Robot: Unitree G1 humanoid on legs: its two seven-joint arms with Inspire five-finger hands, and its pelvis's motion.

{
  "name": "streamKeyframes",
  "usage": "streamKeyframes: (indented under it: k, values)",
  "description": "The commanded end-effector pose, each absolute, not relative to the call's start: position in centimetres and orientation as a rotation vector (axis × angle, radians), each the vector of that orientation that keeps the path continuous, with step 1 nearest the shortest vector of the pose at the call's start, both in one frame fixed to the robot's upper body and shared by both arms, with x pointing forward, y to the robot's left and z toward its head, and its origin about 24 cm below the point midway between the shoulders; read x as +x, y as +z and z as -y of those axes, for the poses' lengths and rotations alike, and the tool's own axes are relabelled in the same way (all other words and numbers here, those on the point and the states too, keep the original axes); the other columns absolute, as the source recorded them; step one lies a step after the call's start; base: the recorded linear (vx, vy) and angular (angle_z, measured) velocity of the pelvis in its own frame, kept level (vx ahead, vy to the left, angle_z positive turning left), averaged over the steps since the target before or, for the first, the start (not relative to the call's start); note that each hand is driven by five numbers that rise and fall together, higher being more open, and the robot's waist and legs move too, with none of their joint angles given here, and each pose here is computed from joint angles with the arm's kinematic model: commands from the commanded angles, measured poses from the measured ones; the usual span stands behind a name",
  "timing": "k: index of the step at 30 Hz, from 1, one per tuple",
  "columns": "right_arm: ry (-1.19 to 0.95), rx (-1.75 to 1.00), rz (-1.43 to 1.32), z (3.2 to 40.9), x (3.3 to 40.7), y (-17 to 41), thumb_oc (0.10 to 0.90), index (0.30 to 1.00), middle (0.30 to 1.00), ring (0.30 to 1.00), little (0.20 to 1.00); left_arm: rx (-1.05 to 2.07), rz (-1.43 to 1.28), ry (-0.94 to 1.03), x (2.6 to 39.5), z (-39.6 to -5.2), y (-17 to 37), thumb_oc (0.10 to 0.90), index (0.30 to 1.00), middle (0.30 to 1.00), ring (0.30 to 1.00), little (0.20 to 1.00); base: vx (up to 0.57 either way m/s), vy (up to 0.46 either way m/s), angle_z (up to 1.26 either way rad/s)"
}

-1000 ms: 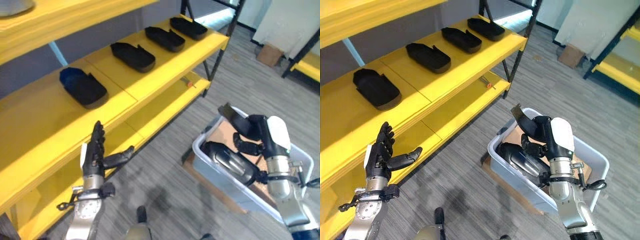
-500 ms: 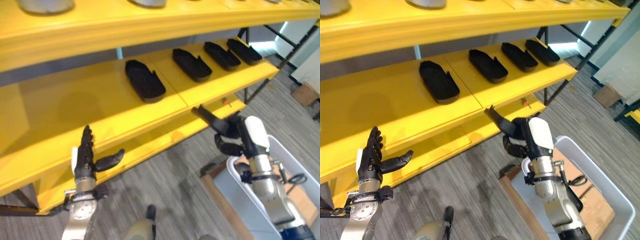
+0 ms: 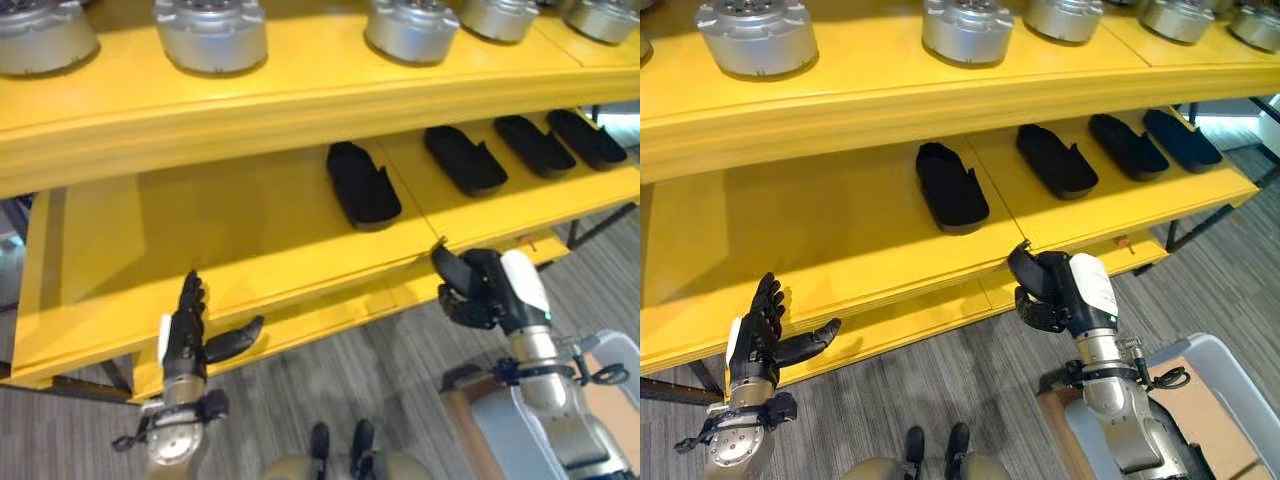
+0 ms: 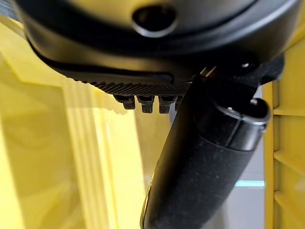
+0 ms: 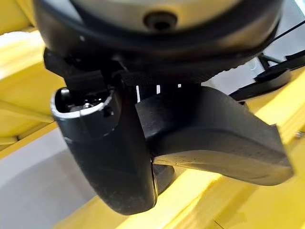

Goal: Move parts from the plastic box to the shelf.

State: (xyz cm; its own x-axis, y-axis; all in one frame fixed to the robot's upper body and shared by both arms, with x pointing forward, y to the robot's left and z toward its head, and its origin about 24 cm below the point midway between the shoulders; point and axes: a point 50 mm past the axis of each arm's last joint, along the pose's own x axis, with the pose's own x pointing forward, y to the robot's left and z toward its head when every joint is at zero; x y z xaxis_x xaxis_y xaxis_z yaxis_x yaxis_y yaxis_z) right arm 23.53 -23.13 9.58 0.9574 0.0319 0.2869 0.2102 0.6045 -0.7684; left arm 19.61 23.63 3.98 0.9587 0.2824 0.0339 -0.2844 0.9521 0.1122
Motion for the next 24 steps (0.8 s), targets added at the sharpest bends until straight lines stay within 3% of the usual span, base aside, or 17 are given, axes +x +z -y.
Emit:
streamKeyframes:
  k: [1,11,24]
  values:
    - [-0.286,-0.897,0.652,23.8,24.2,16.9,0.400,0.300,0.300,0.300,0.300,0.124,0.300,0.226,21.4,-23.0,9.0,0.900,1.000,1.000,1.000,1.000,-0.04,-0.005,0.65]
    - [-0.346,-0.889,0.660,24.1,23.0,16.7,0.400,0.300,0.300,0.300,0.300,0.115,0.362,0.249,21.8,-23.2,10.3,0.900,1.000,1.000,1.000,1.000,0.01,0.104,0.55]
    - [-0.417,-0.932,0.517,26.0,21.1,14.8,0.400,0.300,0.300,0.300,0.300,0.165,0.365,0.249,21.6,-23.8,10.7,0.900,1.000,1.000,1.000,1.000,0.06,0.163,0.13]
